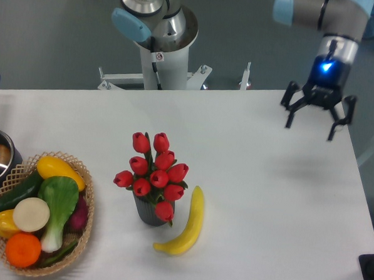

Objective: Insert the flowers into the vase

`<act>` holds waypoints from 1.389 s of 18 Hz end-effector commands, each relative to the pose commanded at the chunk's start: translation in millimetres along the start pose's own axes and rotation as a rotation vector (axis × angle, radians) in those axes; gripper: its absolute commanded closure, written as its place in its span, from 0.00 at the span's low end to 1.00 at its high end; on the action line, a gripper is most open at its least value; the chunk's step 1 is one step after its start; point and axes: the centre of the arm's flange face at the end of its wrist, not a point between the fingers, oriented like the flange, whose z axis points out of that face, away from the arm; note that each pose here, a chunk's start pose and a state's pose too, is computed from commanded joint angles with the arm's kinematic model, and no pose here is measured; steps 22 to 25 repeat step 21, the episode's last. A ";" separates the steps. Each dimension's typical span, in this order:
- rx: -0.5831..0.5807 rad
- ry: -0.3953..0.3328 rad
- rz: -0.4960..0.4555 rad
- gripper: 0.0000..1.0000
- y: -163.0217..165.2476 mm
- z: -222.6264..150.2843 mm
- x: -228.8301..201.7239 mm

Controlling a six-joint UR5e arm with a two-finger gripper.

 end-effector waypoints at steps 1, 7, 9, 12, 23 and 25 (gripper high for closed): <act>-0.023 -0.012 -0.007 0.00 -4.4 -18.8 -0.7; -0.314 0.070 0.032 0.00 -3.5 -60.6 -0.6; -0.407 0.124 0.121 0.00 -4.1 -68.8 -2.2; -0.477 0.185 0.193 0.00 -5.2 -81.4 -7.5; -0.548 0.276 0.260 0.00 -1.0 -91.3 -7.6; -0.548 0.276 0.260 0.00 -1.0 -91.3 -7.6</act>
